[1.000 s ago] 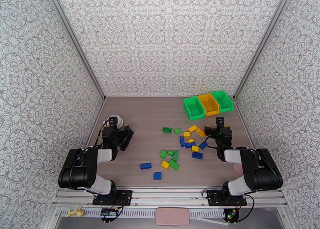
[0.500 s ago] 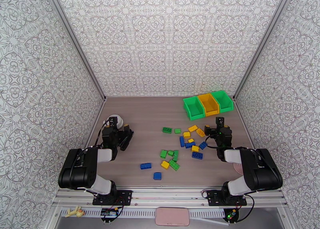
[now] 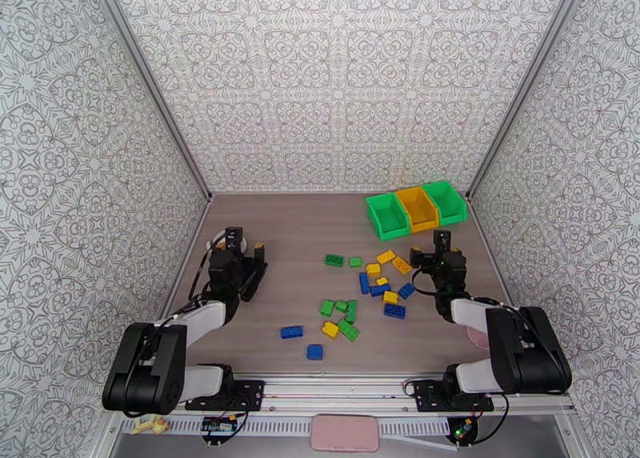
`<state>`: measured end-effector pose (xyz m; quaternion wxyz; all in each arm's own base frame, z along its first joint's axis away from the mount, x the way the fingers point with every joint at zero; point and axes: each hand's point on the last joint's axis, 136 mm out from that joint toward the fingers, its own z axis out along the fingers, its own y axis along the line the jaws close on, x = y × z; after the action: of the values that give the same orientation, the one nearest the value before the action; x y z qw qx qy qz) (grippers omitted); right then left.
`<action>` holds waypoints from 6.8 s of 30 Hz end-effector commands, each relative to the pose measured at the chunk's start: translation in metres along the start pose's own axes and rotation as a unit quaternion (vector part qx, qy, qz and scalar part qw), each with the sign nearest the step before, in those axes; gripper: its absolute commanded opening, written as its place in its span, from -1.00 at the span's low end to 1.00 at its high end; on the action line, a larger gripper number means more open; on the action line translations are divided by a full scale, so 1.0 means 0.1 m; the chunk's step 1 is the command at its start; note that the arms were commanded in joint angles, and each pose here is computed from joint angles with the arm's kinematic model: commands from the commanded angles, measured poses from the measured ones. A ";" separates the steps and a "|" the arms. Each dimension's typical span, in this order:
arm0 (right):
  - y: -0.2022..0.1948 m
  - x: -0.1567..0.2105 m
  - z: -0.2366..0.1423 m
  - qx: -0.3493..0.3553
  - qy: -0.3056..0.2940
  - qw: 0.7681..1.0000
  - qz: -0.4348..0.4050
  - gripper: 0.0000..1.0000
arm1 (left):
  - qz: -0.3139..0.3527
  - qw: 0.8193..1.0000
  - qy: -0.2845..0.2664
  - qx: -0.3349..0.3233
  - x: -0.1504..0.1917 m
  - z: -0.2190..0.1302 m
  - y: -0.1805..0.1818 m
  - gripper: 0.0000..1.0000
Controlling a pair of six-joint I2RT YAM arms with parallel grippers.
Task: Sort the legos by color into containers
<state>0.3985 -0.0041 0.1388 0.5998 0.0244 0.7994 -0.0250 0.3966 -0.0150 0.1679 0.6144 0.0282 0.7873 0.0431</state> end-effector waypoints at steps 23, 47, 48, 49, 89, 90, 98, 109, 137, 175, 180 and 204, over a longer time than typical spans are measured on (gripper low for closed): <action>0.36 -0.55 0.59 -0.105 0.194 0.975 0.003 1.00 | -0.020 0.926 -0.042 0.374 -0.65 -0.11 -3.00 0.99; 0.50 -0.05 1.66 -0.120 0.319 0.940 -0.020 0.10 | 0.020 0.888 -0.021 0.459 -0.58 -0.29 -3.37 0.99; 0.50 -0.03 1.67 -0.120 0.321 0.939 -0.020 0.04 | 0.020 0.888 -0.020 0.458 -0.57 -0.29 -3.37 0.99; 0.51 -0.01 1.69 -0.120 0.322 0.939 -0.021 -0.03 | 0.020 0.889 -0.019 0.458 -0.56 -0.29 -3.37 0.99; 2.59 -0.04 1.23 -0.076 0.289 0.952 0.060 -0.57 | 0.010 0.891 0.033 0.453 -0.30 -0.75 -2.35 0.99; 2.66 -0.01 1.23 -0.072 0.293 0.951 0.068 -0.57 | 0.007 0.892 0.032 0.451 -0.30 -0.78 -2.30 0.99; 3.20 0.09 1.22 -0.080 0.317 0.939 0.107 -0.56 | 0.009 0.897 0.036 0.441 -0.16 -0.95 -1.97 0.99; 3.28 -0.18 1.03 -0.129 0.300 0.943 0.062 0.10 | 0.007 0.886 0.036 0.462 -0.08 -0.97 -1.96 0.99; 1.19 0.34 -0.06 -0.169 0.409 0.883 -0.155 0.79 | 0.110 0.784 0.034 0.610 -0.27 -1.21 -3.09 0.99; 0.87 1.13 0.14 -0.123 0.552 0.793 -0.226 -0.32 | 0.149 0.761 0.027 0.631 -0.24 -1.19 -3.30 0.99; 0.87 1.07 0.09 -0.120 0.540 0.806 -0.211 -0.36 | 0.148 0.764 0.028 0.628 -0.27 -1.20 -3.34 0.99; 1.24 -0.59 0.93 -0.110 0.205 0.972 0.033 -0.55 | 0.083 0.811 -0.005 0.579 -0.50 -1.15 -3.39 0.99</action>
<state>0.4769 0.1104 0.1505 0.3705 -0.0445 0.9251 0.0706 0.3013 -0.3620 0.2008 0.4671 0.4565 0.6600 -0.3713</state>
